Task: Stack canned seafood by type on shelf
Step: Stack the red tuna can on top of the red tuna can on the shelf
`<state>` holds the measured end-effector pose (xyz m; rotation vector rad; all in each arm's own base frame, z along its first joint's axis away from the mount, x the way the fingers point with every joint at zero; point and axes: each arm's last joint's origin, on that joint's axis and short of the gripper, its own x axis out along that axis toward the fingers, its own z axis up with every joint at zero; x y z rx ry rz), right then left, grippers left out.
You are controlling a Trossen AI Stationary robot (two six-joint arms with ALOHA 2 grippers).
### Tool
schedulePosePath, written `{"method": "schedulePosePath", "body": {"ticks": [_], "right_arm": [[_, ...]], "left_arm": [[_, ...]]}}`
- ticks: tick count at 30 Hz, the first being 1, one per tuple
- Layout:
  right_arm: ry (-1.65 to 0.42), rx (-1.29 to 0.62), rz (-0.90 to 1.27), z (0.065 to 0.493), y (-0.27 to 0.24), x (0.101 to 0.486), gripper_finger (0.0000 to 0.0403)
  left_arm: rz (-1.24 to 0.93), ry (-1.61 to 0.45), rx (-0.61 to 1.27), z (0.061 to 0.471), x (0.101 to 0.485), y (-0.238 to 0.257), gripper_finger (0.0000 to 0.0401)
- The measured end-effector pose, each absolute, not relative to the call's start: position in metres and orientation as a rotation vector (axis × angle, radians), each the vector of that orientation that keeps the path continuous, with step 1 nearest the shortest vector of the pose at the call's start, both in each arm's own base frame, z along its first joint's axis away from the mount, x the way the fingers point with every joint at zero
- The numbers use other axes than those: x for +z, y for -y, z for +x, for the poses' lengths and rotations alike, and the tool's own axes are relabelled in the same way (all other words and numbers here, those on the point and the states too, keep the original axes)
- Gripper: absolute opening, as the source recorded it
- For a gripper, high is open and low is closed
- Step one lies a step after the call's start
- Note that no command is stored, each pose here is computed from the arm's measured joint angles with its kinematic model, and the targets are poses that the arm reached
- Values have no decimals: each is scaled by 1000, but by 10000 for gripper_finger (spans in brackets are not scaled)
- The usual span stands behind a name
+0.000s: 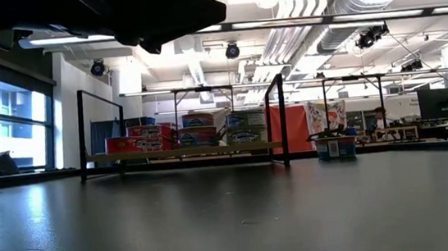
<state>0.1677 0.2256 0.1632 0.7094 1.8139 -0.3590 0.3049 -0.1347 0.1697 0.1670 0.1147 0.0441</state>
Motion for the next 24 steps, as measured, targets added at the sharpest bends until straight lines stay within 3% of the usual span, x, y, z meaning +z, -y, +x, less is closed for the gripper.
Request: {"method": "schedulePosePath", "body": {"ticks": [4,8,11,15,19,24], "right_arm": [[-1683,-256,631,185,-217,164,0],[-1373,-228,496,218,-198,159,0],[-1049,-108,386,252,-191,172,0],[-807,48,238,281,-184,186,0],[-856,159,179,285,-189,200,0],[-962,119,48,268,-212,230,0]], "left_arm": [[156,-115,44,305,170,135,23],[140,-113,45,305,170,135,23],[136,-110,45,305,170,135,23],[136,-109,44,305,170,135,23],[137,-111,40,304,170,136,23],[137,-111,38,304,170,137,23]]}}
